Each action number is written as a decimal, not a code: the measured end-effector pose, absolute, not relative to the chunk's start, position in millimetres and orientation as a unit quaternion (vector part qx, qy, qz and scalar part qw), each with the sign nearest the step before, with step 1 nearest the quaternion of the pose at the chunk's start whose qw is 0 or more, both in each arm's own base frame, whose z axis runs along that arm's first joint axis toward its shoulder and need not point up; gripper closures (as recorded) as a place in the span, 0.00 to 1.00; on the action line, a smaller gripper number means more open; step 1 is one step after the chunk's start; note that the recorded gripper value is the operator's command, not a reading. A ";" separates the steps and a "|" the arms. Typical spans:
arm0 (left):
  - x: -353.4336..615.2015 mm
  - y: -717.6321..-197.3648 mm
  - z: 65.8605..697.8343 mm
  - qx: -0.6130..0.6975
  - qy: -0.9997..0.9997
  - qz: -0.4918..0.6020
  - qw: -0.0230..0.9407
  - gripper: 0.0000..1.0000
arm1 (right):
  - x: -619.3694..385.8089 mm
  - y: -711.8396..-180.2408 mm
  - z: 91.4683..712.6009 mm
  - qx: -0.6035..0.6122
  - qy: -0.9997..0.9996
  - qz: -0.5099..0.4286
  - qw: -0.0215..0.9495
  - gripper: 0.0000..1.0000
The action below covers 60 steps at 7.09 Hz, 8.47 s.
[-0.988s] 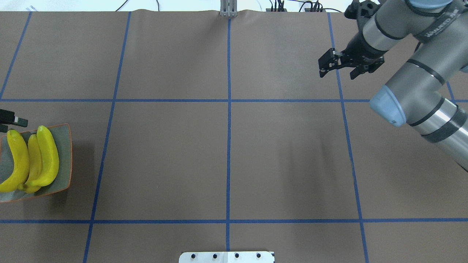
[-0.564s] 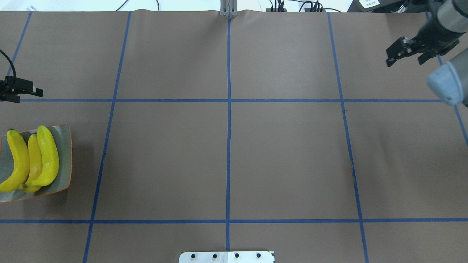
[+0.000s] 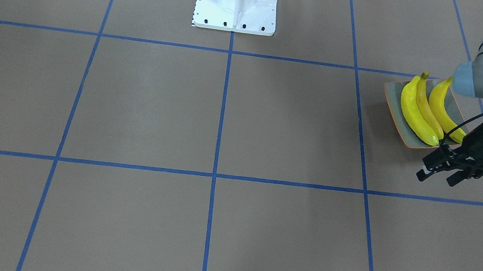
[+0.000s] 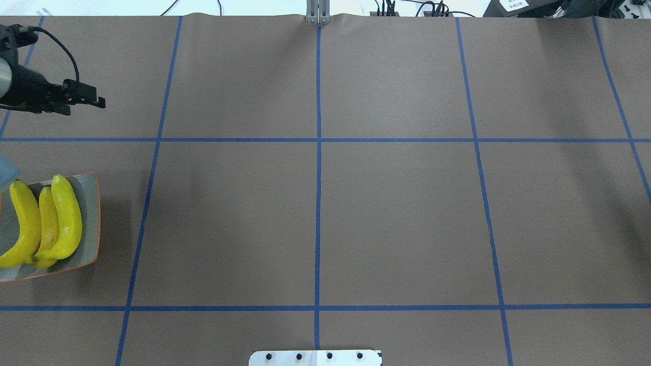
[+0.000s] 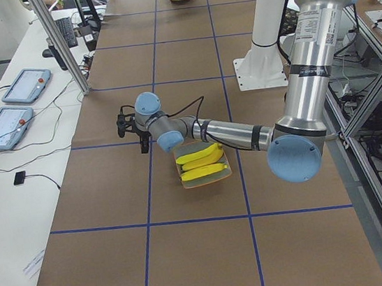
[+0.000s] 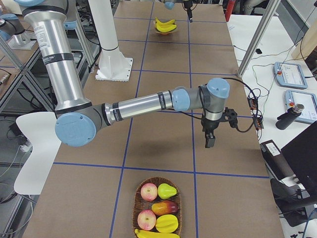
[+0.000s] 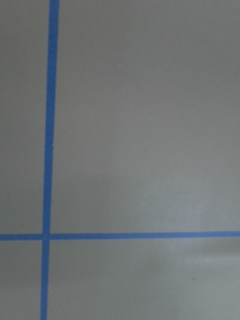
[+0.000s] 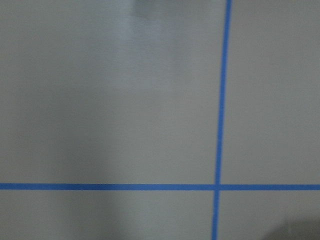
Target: Transfer all bananas from basket to plate
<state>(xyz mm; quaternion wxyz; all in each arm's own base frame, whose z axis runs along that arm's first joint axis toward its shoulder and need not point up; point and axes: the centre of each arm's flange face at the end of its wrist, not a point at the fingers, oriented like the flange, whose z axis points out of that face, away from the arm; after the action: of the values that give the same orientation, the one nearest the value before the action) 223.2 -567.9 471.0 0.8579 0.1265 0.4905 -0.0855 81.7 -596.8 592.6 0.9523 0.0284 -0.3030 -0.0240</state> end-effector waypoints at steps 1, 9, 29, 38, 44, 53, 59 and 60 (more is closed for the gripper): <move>244.0 -571.1 456.4 0.125 0.489 -0.082 0.860 0.00 | 125.5 -582.8 632.1 0.016 -0.295 -0.022 0.955 0.00; 297.8 -568.6 423.0 0.116 0.499 -0.074 0.856 0.00 | 163.5 -487.4 831.2 0.013 -0.213 0.087 0.973 0.01; 320.3 -562.3 426.8 0.108 0.497 -0.055 0.859 0.00 | 126.7 -479.0 900.7 -0.035 -0.164 0.094 0.981 0.29; 320.5 -562.5 427.4 0.109 0.497 -0.054 0.859 0.00 | 123.9 -474.3 905.1 -0.040 -0.165 0.092 0.981 1.00; 321.0 -562.9 428.6 0.107 0.496 -0.054 0.860 0.00 | 128.6 -476.2 874.6 -0.011 -0.158 0.022 0.987 1.00; 321.9 -562.5 427.6 0.101 0.500 -0.055 0.858 0.00 | 90.3 -670.4 628.2 0.011 -0.215 0.041 0.976 1.00; 336.3 -565.6 370.5 0.067 0.546 -0.084 0.831 0.00 | -214.0 -696.5 398.1 -0.025 -0.381 0.089 0.920 1.00; 345.9 -558.1 342.6 0.051 0.565 -0.101 0.817 0.00 | -243.9 -678.7 368.5 -0.041 -0.406 0.098 0.908 1.00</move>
<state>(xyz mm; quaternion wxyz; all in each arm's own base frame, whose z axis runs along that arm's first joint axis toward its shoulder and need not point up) 345.9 -558.1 342.6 0.8171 0.0508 0.5653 -0.1008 -243.9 -678.7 368.5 0.9080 -0.0407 -0.4055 0.0976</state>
